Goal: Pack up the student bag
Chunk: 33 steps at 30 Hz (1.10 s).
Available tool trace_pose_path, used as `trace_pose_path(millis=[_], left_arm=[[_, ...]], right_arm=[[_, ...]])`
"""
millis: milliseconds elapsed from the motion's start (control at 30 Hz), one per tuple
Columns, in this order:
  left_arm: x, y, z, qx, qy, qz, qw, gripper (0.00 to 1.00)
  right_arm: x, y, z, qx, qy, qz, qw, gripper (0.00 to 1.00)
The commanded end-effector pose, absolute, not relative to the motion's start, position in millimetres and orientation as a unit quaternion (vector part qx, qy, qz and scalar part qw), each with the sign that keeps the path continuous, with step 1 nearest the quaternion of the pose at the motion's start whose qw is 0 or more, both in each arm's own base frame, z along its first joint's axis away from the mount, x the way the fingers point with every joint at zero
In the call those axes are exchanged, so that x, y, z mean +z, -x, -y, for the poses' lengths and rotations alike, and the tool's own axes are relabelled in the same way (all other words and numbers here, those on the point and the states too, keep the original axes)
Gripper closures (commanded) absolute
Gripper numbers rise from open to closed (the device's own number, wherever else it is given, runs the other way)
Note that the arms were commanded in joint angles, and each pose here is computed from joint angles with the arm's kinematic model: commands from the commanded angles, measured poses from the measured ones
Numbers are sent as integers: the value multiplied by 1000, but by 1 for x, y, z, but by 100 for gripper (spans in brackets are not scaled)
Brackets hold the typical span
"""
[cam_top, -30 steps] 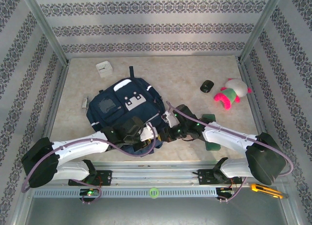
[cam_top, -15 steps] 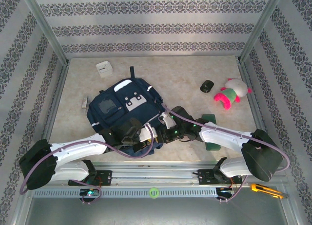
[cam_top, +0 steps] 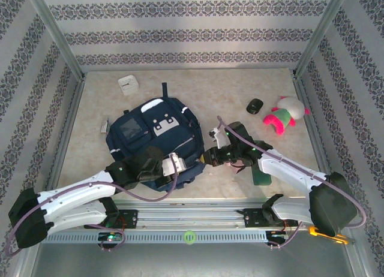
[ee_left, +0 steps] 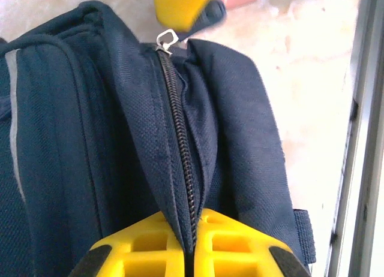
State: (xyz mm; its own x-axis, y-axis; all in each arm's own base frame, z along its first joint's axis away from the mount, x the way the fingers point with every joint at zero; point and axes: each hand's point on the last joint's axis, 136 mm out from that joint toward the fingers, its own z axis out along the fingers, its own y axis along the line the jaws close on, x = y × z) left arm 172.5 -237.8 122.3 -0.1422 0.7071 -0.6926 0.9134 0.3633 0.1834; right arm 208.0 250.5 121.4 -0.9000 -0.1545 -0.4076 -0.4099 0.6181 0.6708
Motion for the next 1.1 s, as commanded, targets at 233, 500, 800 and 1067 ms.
trace_pose_path(millis=[233, 500, 800, 1067], left_arm=[[139, -168, 227, -129, -554, -752, 333, 38], [115, -201, 257, -119, -513, -791, 310, 20], [102, -234, 246, -30, -462, -822, 331, 76], [177, -208, 257, -203, -405, -766, 456, 100]], right_arm=[[113, -177, -270, 424, 207, -873, 126, 100], [101, -180, -256, 384, 186, -895, 133, 79], [101, -182, -254, 386, 185, -891, 153, 71], [143, -178, -255, 401, 325, -797, 315, 63]])
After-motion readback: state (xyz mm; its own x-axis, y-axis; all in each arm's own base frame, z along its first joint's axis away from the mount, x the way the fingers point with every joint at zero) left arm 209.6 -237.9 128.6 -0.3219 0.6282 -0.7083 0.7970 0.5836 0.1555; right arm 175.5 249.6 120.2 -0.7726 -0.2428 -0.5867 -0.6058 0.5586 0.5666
